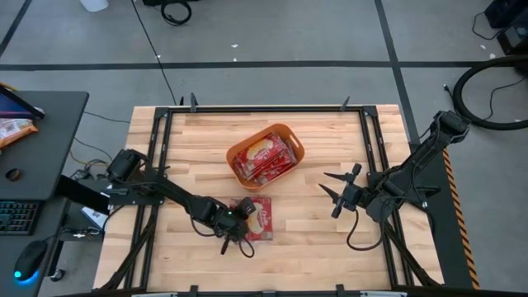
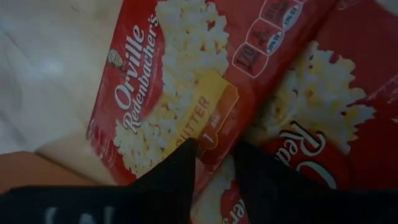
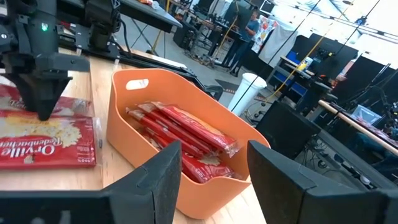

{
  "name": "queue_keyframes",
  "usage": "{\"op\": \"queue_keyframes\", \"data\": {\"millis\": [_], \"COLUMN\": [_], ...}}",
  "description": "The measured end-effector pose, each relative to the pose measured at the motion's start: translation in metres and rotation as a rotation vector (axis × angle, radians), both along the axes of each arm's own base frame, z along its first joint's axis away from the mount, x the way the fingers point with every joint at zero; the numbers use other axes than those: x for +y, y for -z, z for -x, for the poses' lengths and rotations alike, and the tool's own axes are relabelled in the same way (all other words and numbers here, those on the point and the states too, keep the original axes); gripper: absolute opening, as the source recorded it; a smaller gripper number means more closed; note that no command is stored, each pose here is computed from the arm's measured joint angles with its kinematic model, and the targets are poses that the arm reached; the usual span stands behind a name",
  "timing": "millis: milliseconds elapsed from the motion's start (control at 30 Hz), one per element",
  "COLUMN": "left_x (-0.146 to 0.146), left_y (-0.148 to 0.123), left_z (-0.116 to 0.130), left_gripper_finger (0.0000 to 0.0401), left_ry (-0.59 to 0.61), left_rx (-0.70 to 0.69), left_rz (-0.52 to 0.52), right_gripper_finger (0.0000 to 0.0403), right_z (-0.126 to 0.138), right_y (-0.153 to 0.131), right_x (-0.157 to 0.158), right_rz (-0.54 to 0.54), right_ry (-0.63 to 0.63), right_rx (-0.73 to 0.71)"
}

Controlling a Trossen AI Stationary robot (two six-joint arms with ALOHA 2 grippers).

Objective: Sort popcorn bags into baskets
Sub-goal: Put the pop corn bag into the orange bin

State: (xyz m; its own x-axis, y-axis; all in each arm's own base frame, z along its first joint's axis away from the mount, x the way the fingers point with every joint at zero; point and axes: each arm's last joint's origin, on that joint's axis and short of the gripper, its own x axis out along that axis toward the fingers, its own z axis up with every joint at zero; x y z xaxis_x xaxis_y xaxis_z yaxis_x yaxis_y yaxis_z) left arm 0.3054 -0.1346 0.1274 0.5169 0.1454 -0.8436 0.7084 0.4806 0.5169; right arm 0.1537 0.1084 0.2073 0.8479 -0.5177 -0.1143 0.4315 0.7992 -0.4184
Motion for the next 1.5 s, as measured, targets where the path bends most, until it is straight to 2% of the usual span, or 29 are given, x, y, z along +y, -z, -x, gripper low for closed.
{"op": "queue_keyframes", "data": {"millis": [233,467,733,933,1067,1267,1500], "left_x": [-0.003,-0.013,-0.002,0.023,0.040,0.068,0.105], "left_y": [0.000,-0.029,-0.089,-0.131,-0.154,-0.183,-0.191], "left_z": [-0.005,-0.025,-0.061,-0.082,-0.092,-0.097,-0.089], "left_gripper_finger": [0.0012,0.0004,0.0002,0.0002,0.0003,0.0004,0.0005], "left_ry": [-0.053,-0.081,-0.359,-0.608,-0.703,-0.854,-1.048], "left_rx": [-0.040,-0.107,-0.274,-0.417,-0.492,-0.531,-0.489], "left_rz": [0.082,0.159,0.313,0.405,0.457,0.504,0.428], "right_gripper_finger": [0.0187,0.0187,0.0187,0.0187,0.0187,0.0187,0.0187], "right_z": [0.000,0.000,0.000,0.000,0.000,0.000,0.000], "right_y": [0.000,0.000,0.000,0.000,0.001,0.001,0.001], "right_x": [0.000,0.000,0.000,0.000,0.000,0.000,0.000], "right_rz": [0.001,0.001,-0.001,0.000,0.003,0.007,0.011], "right_ry": [0.000,-0.002,-0.005,-0.005,-0.005,-0.005,-0.006], "right_rx": [0.002,0.004,0.004,0.004,0.008,0.011,0.015]}}
